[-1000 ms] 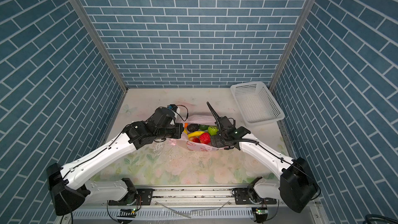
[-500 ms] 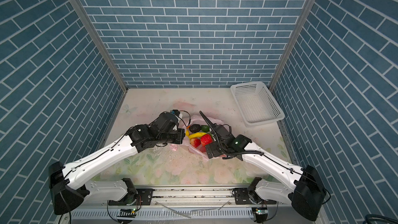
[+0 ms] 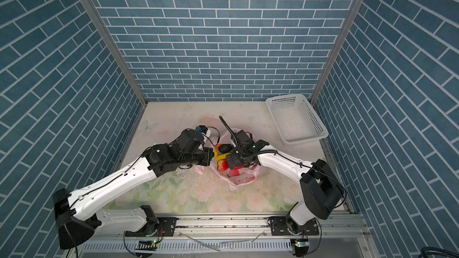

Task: Untie the knot of the plastic bag and take out the fruit
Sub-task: Open the plastic bag at the center of the table.

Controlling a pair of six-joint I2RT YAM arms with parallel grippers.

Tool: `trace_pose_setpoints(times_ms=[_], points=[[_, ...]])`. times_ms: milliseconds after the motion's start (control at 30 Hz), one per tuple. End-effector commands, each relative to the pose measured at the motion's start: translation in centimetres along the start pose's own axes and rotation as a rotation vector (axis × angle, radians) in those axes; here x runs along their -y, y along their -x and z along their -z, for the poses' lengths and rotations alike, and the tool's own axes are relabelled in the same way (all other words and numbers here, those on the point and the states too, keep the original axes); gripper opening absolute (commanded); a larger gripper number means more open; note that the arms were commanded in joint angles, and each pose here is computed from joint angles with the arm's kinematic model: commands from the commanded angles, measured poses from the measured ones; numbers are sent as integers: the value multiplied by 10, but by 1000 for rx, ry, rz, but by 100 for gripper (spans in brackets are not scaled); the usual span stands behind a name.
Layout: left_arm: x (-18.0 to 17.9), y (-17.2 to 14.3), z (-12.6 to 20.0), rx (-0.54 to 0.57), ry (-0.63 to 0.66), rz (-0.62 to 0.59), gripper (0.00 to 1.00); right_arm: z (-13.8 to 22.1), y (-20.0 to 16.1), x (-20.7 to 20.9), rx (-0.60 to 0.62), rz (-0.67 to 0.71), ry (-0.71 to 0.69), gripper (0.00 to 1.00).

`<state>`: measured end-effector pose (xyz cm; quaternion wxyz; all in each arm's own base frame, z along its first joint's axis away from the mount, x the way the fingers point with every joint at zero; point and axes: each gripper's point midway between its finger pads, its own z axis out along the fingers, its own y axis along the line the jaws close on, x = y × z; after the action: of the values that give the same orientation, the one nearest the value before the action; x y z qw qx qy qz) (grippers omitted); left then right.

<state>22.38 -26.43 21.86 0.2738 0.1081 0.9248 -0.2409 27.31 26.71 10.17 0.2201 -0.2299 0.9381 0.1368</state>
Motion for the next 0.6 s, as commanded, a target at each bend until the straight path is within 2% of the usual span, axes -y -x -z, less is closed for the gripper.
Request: trace_pose_setpoints(times_ms=[0,67,200,333,567], points=[[-10,-22,-1,-60,25,-18,0,12,62,18,199,-49,-62,98],[-12,-28,-5,-73,30,-14,0,11,79,29,240,-93,-69,99],[-9,-24,-5,-53,27,-9,0,7,75,14,161,-74,15,98],[-3,-7,0,-4,30,-16,0,11,36,-7,67,-83,114,98],[6,16,3,43,43,-25,0,27,-29,-31,-11,-53,117,98]])
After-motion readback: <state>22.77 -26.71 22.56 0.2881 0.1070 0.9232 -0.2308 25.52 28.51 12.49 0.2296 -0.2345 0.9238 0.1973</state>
